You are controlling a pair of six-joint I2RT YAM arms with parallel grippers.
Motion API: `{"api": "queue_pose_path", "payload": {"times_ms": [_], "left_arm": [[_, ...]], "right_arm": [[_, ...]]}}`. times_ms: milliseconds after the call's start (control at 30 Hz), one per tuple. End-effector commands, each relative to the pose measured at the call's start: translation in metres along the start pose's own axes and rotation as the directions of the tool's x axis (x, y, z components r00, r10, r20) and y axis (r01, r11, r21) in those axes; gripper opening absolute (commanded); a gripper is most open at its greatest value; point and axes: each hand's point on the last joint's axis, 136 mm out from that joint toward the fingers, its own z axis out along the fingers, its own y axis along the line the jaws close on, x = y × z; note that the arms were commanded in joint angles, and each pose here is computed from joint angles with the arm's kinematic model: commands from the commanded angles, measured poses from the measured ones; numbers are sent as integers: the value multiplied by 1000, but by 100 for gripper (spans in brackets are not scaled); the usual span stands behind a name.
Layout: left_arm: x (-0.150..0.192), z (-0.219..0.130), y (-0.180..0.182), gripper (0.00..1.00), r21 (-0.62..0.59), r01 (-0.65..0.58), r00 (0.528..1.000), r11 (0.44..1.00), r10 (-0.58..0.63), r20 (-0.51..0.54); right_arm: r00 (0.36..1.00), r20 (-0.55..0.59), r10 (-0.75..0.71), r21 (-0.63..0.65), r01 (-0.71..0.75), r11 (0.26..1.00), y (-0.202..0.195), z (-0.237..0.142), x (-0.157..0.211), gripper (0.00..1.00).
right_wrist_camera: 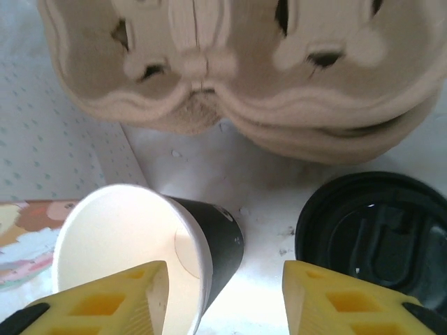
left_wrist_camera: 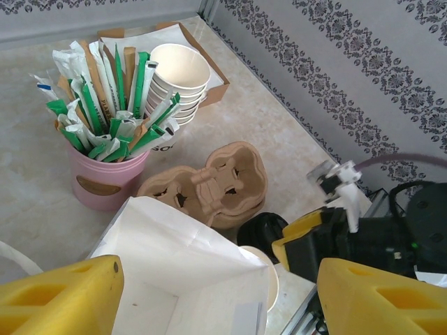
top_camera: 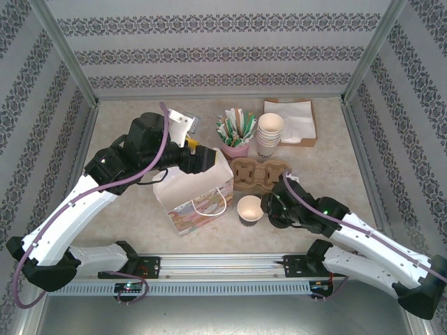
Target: Pack the takeout coffee
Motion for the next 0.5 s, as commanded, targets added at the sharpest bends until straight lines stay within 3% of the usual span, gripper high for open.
{"api": "queue_pose_path", "payload": {"times_ms": [0,300,467], "left_arm": [[4,-2,-4,74,5,-5,1000,1000,5,-25],[7,-3,-1,73,-9,3,999,1000,-4,-41],[9,-4,0,74,-17,2,999,1000,-3,-38]], "right_arm": [[998,60,24,141,-32,989,-28,-24,-14,68],[978,-87,191,209,-170,963,-61,-4,11,73],[957,-103,271,168,-252,953,-67,10,19,75]]}}
